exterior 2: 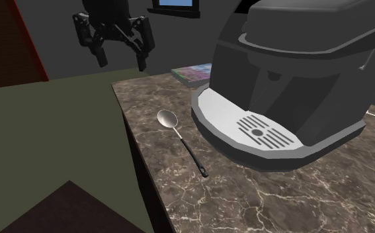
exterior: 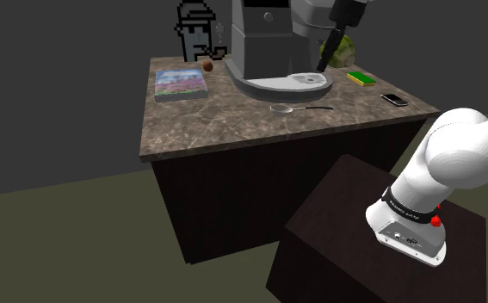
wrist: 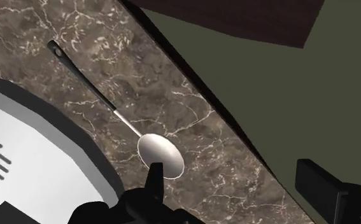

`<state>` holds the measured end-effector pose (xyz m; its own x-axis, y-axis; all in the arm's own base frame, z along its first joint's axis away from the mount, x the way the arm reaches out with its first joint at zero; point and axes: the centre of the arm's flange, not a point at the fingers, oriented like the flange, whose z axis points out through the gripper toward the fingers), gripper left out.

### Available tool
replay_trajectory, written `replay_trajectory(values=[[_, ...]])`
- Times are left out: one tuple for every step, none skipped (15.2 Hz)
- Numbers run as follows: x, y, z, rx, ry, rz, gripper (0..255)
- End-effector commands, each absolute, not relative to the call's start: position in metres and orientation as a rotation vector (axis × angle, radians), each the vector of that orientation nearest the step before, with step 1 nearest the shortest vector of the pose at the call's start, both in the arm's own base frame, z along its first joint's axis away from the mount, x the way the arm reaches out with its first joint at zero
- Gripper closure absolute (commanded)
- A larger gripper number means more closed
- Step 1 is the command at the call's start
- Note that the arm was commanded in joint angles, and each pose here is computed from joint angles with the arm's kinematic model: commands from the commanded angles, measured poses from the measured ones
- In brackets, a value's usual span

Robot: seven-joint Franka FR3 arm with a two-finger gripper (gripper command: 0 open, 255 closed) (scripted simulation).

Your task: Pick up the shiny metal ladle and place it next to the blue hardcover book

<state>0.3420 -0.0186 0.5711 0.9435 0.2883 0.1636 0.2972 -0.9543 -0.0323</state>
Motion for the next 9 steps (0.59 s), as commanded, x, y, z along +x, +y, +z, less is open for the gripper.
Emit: replay_trajectory(values=[[0.348,-0.029,0.549,-3.035,-0.608,-0.231,0],[0.351,-0.035,0.538,-3.030,-0.678,-0.223,0],[0.355,-0.040,0.527,-3.023,-0.747,-0.216,0],[0.359,-0.045,0.516,-3.015,-0.816,-0.208,0],[0.363,-0.051,0.505,-3.005,-0.885,-0.201,0],[0.368,-0.056,0.495,-2.994,-0.954,-0.193,0],[0.372,-0.061,0.484,-2.981,-1.023,-0.185,0],[0.377,-0.066,0.473,-2.966,-1.092,-0.177,0],[0.382,-0.071,0.463,-2.950,-1.161,-0.169,0]])
